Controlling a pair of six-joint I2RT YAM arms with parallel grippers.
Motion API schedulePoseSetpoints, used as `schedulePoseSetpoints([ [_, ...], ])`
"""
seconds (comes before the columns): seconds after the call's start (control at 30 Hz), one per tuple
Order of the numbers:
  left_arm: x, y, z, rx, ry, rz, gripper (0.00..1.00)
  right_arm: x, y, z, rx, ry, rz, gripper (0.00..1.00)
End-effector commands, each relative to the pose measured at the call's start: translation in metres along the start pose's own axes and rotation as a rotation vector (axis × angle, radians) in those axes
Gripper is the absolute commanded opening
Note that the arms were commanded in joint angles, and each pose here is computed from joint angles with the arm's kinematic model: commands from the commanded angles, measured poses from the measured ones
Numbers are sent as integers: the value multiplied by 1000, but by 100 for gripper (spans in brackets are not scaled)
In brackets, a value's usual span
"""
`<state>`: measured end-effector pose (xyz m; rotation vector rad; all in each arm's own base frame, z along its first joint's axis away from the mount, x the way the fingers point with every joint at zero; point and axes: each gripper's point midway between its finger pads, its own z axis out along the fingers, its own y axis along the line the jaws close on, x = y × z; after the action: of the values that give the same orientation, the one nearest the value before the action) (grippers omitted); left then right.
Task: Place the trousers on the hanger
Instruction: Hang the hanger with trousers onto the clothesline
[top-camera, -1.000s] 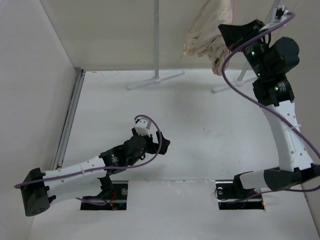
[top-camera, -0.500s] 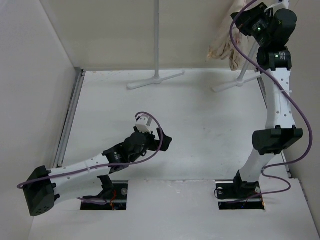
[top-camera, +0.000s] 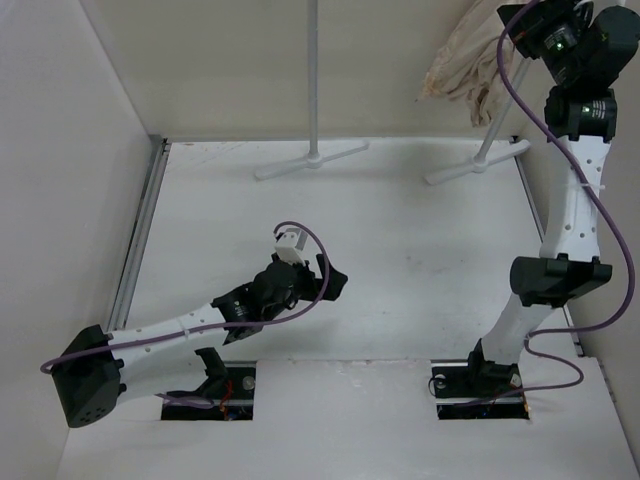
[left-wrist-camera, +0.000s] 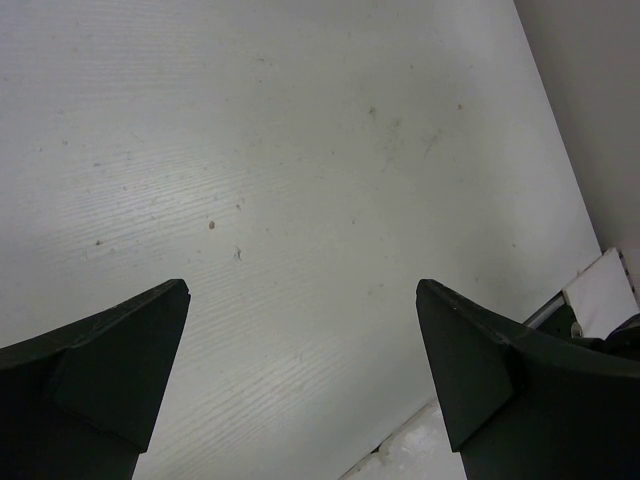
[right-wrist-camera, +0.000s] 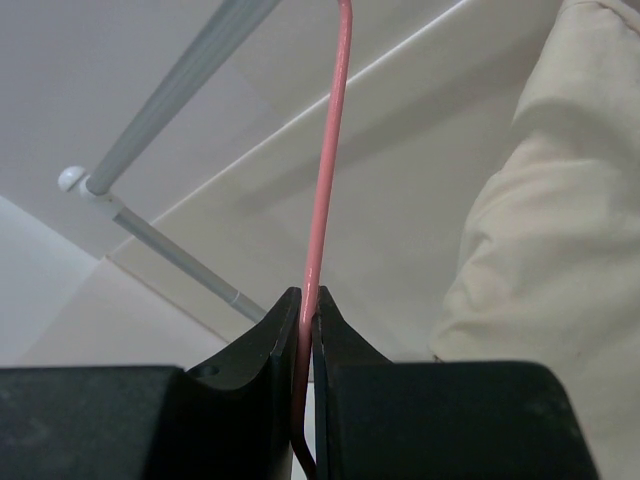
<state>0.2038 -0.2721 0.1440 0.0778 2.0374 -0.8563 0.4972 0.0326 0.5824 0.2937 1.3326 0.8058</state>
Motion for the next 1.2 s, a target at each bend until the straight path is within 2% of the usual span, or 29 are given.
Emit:
schedulePoseSetpoints([
  [0.0, -13, -12, 1, 42, -40, -45, 100, -45, 37, -9, -127, -129, -70, 6],
  [0.4, -19, -15, -1, 46, -59, -73, 100, -19, -25, 9, -24, -50, -11, 6],
  [0.7, -20, -16, 0, 47, -60, -78, 100, -13, -37, -1, 2, -62, -10, 13],
  [0.77, -21, -16, -2, 47, -64, -81, 100, -15, -35, -4, 3, -67, -7, 23],
  [0.9, -23, -13, -4, 40, -74, -85, 100, -14, -31, -15, 5, -91, -15, 63],
  [0.97, -24, -11, -5, 29, -73, -81, 100, -19, -24, -24, 1, -105, -22, 77],
  [1.1, -34, -1, -7, -11, -88, -84, 100, -34, -8, -53, 12, -152, -44, 99],
  [1.17, -40, 7, -9, -39, -103, -89, 100, -42, -1, -73, 32, -192, -62, 100],
])
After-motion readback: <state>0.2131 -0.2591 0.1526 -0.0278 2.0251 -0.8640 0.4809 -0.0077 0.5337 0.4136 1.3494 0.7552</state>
